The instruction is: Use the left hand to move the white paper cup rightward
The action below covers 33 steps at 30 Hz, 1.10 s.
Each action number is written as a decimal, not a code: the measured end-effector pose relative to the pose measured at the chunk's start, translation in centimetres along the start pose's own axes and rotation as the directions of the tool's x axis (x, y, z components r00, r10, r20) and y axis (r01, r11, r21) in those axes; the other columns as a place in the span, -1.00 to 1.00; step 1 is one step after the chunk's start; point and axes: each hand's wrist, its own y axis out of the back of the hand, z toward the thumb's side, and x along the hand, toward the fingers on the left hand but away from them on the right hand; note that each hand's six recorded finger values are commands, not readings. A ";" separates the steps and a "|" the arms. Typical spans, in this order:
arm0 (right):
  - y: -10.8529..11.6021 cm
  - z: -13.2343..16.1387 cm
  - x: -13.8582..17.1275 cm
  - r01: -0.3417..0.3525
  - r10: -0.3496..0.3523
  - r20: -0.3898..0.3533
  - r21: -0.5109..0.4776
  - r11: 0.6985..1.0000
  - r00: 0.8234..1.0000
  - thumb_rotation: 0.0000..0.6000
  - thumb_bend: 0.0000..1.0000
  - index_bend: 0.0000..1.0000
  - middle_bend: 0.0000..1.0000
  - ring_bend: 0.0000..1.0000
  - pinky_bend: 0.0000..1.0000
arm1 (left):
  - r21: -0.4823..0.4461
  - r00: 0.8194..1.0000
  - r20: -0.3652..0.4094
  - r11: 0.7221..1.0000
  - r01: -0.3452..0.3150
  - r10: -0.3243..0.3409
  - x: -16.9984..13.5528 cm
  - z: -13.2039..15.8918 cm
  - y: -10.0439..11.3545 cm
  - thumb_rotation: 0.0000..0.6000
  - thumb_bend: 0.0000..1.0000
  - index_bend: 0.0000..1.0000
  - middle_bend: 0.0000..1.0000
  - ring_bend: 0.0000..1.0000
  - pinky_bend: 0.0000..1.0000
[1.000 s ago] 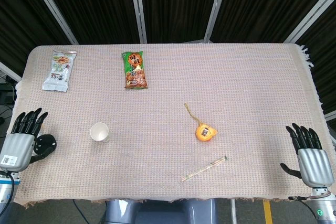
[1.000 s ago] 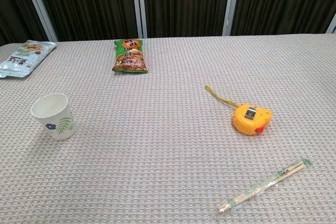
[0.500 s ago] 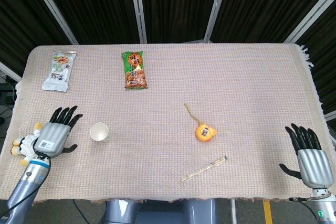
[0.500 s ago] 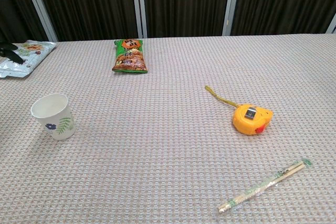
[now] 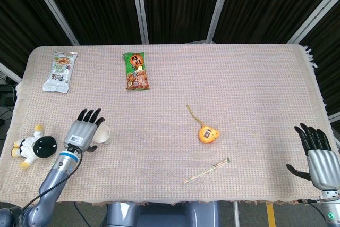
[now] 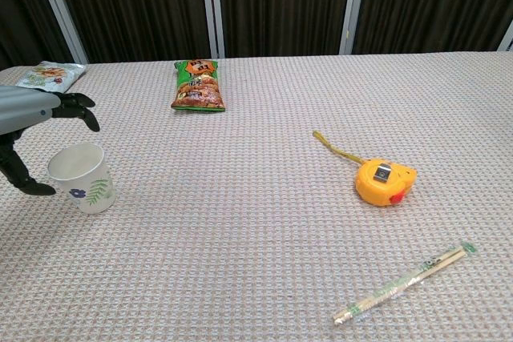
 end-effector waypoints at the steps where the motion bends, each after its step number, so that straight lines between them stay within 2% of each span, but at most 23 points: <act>1: 0.0 0.0 0.0 0.000 0.000 0.000 -0.001 1.000 1.000 1.00 -0.92 -0.92 -1.00 -1.00 -1.00 | -0.002 1.000 -0.002 1.000 0.007 -0.007 0.2 0.2 -0.2 1.00 -0.78 -0.58 -1.00 -1.00 -1.00; 7: 0.1 -0.1 0.0 0.000 0.000 0.001 -0.010 1.000 1.000 1.00 -0.92 -0.92 -1.00 -1.00 -1.00 | -0.006 1.000 -0.017 1.000 0.024 -0.024 1.4 0.8 -0.7 1.00 -0.76 -0.37 -1.00 -1.00 -1.00; 12: 0.2 -0.2 0.0 0.001 -0.001 0.002 -0.012 1.000 1.000 1.00 -0.92 -0.92 -1.00 -1.00 -1.00 | -0.018 1.000 -0.024 1.000 0.018 -0.018 1.6 0.8 -0.8 1.00 -0.63 -0.24 -1.00 -1.00 -1.00; 18: 0.2 -0.1 0.0 0.000 0.000 0.000 -0.012 1.000 1.000 1.00 -0.92 -0.92 -1.00 -1.00 -1.00 | -0.117 1.000 -0.013 0.993 0.004 -0.005 1.4 1.1 -0.5 1.00 -0.64 -0.14 -1.00 -1.00 -1.00; 21: 0.1 0.0 0.0 -0.002 0.002 0.001 -0.012 1.000 1.000 1.00 -0.92 -0.92 -1.00 -1.00 -1.00 | -0.230 1.000 0.003 0.973 -0.003 0.004 1.4 1.7 -0.1 1.00 -0.63 -0.14 -1.00 -1.00 -1.00; 25: 0.0 0.0 0.0 -0.006 0.006 0.000 -0.011 1.000 1.000 1.00 -0.92 -0.92 -1.00 -1.00 -1.00 | -0.404 0.999 0.039 0.915 -0.014 0.033 1.6 2.8 0.5 1.00 -0.63 -0.20 -1.00 -1.00 -1.00; 29: -0.1 0.0 0.0 -0.008 0.008 0.001 -0.010 1.000 1.000 1.00 -0.92 -0.92 -1.00 -1.00 -1.00 | -0.515 0.994 0.083 0.857 -0.017 0.070 2.0 4.1 0.6 1.00 -0.63 -0.21 -1.00 -1.00 -1.00; 33: -0.1 -0.1 -0.1 -0.011 0.011 0.002 -0.008 1.000 1.000 1.00 -0.92 -0.92 -1.00 -1.00 -1.00 | -0.518 0.993 0.093 0.855 -0.014 0.073 3.1 4.4 -0.7 1.00 -0.63 -0.21 -1.00 -1.00 -1.00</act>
